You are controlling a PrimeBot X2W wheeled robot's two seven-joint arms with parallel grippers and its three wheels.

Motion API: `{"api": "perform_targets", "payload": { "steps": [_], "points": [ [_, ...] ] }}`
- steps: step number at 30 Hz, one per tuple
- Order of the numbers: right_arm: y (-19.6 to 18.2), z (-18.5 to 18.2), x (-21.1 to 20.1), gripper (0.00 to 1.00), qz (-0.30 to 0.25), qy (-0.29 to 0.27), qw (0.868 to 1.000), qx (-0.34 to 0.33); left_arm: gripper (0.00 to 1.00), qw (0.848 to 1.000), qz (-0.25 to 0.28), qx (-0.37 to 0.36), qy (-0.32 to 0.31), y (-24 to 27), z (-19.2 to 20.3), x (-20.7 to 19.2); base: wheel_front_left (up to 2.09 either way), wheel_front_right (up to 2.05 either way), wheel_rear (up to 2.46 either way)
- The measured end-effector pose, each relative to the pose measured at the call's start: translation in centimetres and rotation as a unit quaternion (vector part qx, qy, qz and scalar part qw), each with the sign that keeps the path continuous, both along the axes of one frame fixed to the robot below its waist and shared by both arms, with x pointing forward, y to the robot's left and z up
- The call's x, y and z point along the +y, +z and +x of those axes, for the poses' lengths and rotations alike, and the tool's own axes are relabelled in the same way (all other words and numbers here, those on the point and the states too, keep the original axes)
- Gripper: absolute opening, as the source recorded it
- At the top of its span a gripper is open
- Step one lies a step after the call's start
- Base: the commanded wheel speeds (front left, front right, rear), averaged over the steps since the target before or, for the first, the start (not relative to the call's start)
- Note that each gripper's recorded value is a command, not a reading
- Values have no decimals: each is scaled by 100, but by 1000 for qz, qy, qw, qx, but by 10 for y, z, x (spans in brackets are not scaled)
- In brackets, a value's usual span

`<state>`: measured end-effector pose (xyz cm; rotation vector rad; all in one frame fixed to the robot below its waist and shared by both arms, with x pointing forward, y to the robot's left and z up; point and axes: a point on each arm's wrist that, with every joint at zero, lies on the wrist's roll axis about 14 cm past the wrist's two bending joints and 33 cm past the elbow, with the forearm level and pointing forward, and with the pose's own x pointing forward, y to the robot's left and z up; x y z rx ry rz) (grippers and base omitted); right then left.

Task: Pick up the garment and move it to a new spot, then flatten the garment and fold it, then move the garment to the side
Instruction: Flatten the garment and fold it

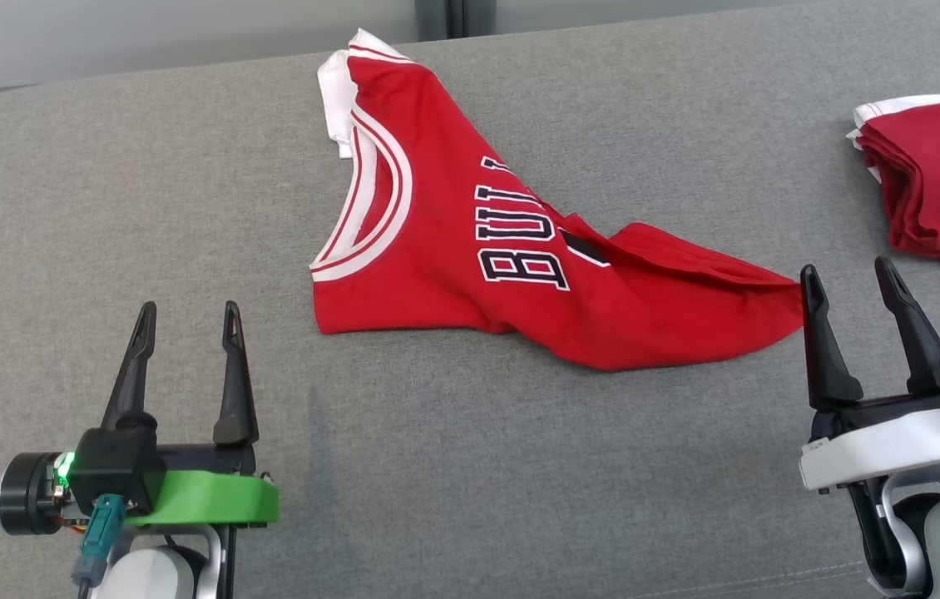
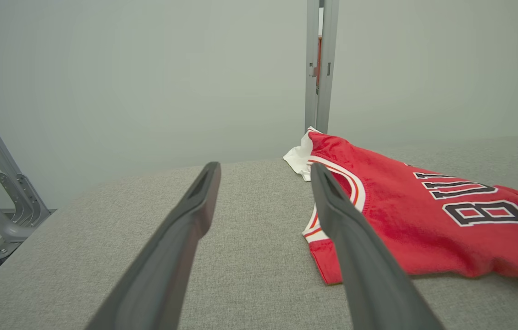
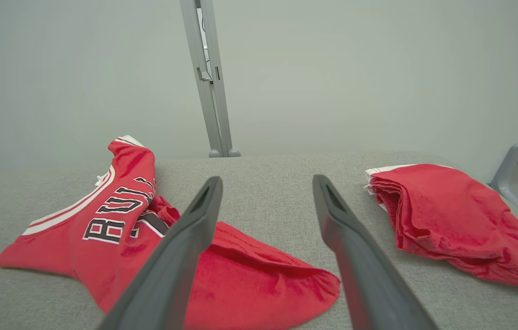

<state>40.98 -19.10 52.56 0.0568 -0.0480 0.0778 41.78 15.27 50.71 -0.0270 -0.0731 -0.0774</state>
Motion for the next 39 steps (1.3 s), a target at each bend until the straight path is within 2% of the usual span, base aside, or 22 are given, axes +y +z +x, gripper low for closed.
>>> {"api": "perform_targets", "payload": {
  "steps": [6,12,18,23,27,29,33,36,39],
  "points": [
    [0,1,1,100,1,0,1000,1,100,1000,3,3,-11,-1,0,-4,0,0,0],
    [-9,5,5,100,3,6,1000,12,100,994,-7,66,-89,-24,20,-38,0,0,0],
    [-22,13,8,100,9,9,1000,28,100,972,-14,187,-140,-79,42,-62,0,0,0],
    [-33,14,3,100,16,0,999,40,100,957,-14,246,-149,-112,58,-67,0,0,0],
    [-39,13,-4,100,16,-11,999,46,100,940,-22,301,-159,-138,61,-73,0,0,0],
    [-40,13,-7,100,17,-17,999,47,0,933,-28,318,-167,-143,62,-79,0,0,0],
    [-44,11,-12,100,16,-25,998,51,0,932,-29,315,-179,-144,68,-86,0,0,0],
    [-44,10,-13,100,20,-27,998,50,0,943,-27,278,-184,-131,73,-88,0,0,0],
    [-41,8,-14,100,21,-29,998,47,0,960,-21,206,-188,-97,81,-91,0,0,0]
  ]
}}
